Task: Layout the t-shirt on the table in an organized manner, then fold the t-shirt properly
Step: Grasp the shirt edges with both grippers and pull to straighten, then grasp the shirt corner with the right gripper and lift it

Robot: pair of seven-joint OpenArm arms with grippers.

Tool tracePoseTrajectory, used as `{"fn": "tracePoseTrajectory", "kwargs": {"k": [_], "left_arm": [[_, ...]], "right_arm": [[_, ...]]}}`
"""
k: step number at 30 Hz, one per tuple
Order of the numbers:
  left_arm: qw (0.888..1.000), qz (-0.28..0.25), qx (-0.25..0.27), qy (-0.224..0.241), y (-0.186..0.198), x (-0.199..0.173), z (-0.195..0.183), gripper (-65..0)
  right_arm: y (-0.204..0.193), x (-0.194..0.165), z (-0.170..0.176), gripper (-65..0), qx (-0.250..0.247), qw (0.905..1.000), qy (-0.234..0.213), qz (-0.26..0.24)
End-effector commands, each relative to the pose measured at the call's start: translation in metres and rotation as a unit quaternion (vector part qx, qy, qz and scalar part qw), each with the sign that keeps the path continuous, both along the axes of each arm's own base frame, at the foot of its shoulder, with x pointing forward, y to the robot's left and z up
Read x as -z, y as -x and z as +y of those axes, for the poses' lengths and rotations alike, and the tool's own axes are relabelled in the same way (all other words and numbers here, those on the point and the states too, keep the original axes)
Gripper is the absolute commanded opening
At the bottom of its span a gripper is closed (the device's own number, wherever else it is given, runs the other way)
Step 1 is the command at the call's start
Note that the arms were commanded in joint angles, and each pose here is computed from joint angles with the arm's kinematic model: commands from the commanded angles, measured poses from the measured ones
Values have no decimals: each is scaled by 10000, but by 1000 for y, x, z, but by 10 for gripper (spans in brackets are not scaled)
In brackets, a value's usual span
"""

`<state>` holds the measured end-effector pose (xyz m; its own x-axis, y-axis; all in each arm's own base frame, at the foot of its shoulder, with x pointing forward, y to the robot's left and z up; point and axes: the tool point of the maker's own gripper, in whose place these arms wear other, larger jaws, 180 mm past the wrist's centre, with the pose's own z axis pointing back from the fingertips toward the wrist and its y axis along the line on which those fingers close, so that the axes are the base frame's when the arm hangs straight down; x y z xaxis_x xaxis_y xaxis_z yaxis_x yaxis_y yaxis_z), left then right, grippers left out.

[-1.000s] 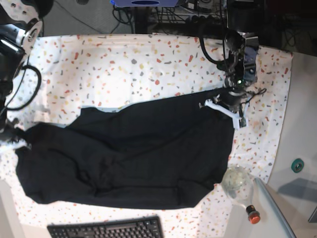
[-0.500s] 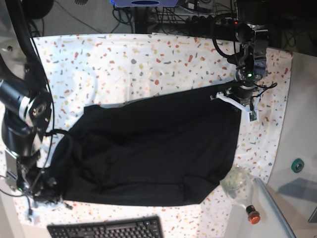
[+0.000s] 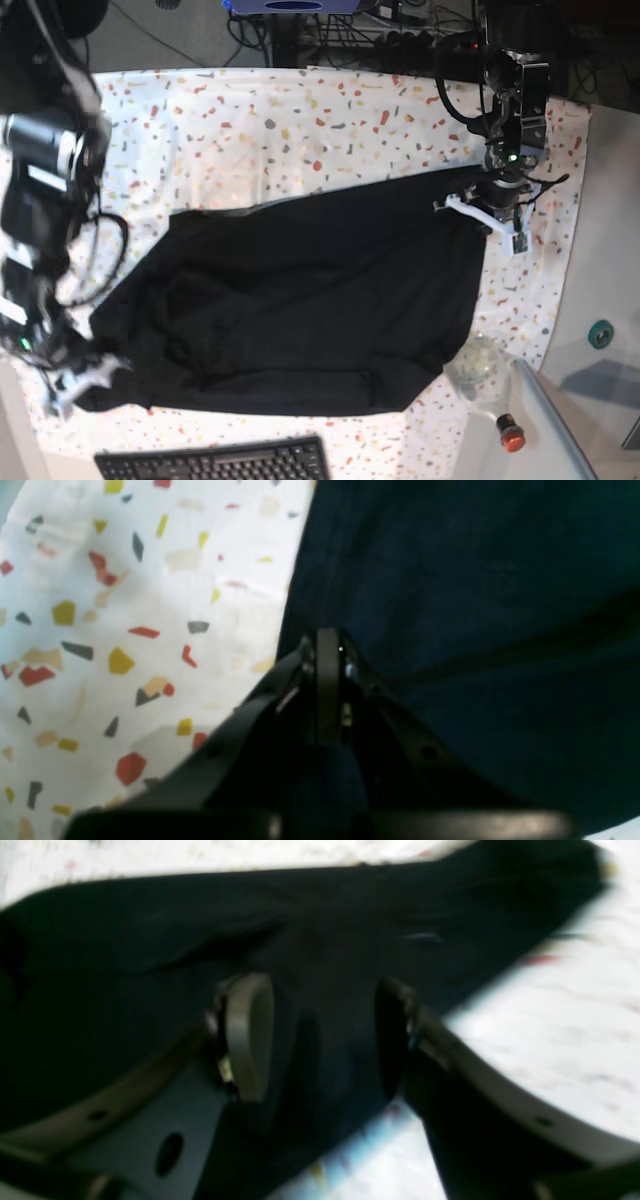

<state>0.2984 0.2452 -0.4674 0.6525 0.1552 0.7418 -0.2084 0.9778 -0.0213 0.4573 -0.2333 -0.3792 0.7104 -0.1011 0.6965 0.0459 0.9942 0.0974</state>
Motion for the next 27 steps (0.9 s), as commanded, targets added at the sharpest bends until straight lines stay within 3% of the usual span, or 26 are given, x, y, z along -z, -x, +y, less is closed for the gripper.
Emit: {"fn": "tracePoseTrajectory", "kwargs": {"k": [1, 5, 9, 12, 19, 23, 27], "left_arm": [[9994, -290, -129, -130, -9, -17, 17, -650], [9975, -434, -514, -193, -5, -28, 44, -650], [9947, -730, -671, -285, -11, -50, 59, -650], [9942, -772, -687, -299, -12, -53, 61, -650], [9947, -747, -648, -268, -12, -50, 56, -650], [9947, -747, -648, -268, -12, -50, 56, -650], [9947, -747, -648, -268, -12, -50, 56, -650]], "right_arm": [[4, -14, 2, -345, -38, 9997, 82, -228], [74, 6, 20, -344, -155, 9991, 379, -142], [136, 48, 59, -350, -886, 9934, 585, 425], [171, 66, 76, -351, -1147, 9894, 574, 678], [181, 82, 76, -344, -918, 9924, 490, 649], [177, 85, 106, -344, -1371, 9873, 468, 658], [166, 98, 114, -350, -1406, 9868, 353, 716]]}}
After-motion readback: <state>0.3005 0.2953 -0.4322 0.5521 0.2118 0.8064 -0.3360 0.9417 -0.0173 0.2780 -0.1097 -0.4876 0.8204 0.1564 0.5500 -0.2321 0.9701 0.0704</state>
